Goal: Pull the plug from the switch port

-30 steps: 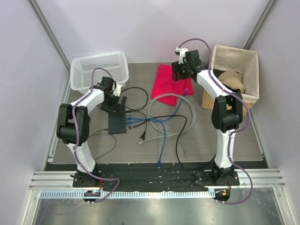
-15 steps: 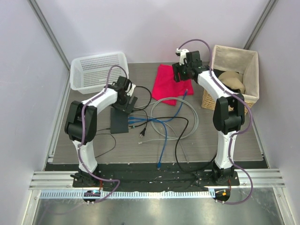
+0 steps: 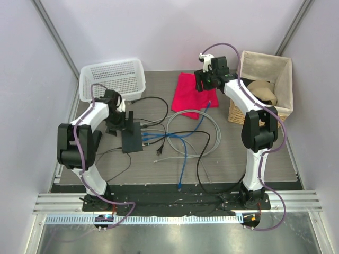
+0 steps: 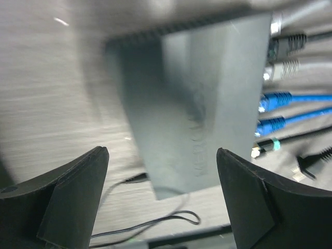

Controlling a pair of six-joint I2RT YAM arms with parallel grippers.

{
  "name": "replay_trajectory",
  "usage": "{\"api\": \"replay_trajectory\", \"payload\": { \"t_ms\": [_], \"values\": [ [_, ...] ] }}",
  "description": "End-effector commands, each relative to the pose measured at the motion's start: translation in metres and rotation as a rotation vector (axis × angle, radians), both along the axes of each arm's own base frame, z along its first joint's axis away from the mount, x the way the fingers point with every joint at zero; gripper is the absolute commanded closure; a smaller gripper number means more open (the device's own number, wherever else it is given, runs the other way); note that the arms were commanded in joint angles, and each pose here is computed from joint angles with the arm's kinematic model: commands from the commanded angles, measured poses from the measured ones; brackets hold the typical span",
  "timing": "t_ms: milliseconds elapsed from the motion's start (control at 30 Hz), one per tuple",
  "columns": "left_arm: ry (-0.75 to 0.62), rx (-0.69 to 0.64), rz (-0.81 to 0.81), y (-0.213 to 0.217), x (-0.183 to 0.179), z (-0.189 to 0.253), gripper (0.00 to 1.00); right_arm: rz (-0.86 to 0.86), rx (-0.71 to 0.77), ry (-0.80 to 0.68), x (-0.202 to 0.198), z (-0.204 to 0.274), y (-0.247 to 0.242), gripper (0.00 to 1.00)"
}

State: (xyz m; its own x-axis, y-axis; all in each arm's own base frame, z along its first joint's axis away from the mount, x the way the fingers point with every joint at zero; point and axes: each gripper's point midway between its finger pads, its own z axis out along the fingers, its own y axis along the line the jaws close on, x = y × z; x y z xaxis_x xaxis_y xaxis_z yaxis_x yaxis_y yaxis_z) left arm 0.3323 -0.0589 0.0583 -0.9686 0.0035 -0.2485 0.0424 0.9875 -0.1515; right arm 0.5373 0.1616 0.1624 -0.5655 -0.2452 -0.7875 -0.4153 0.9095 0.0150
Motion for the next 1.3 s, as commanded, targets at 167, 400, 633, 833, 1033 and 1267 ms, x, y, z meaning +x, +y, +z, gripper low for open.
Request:
{"api": "replay_trajectory", "payload": {
  "t_ms": [167, 400, 633, 833, 1033, 1267],
  "values": [
    [0.181, -0.204, 0.032, -0.04, -0.026, -0.024, 0.12, 0.016, 0.032, -0.077, -0.011, 0.042, 0.003, 0.33],
    [0.215, -0.28, 0.014, -0.074, -0.03, -0.027, 0.14, 0.019, 0.017, -0.076, -0.024, 0.043, -0.003, 0.33],
    [0.23, -0.279, -0.127, -0.126, -0.04, -0.025, 0.14, 0.029, 0.023, -0.053, -0.032, 0.04, -0.002, 0.33],
    [0.196, -0.219, -0.073, -0.092, -0.045, -0.015, 0.12, 0.117, 0.061, -0.01, -0.048, 0.034, 0.019, 0.33],
    [0.028, -0.279, 0.058, -0.04, -0.032, 0.033, 0.1, 0.521, 0.047, -0.001, -0.111, 0.037, 0.119, 0.35],
    [-0.208, -0.34, -0.043, -0.042, -0.016, 0.046, 0.1, 0.819, -0.027, 0.102, -0.19, -0.005, 0.205, 0.71]
  ]
}}
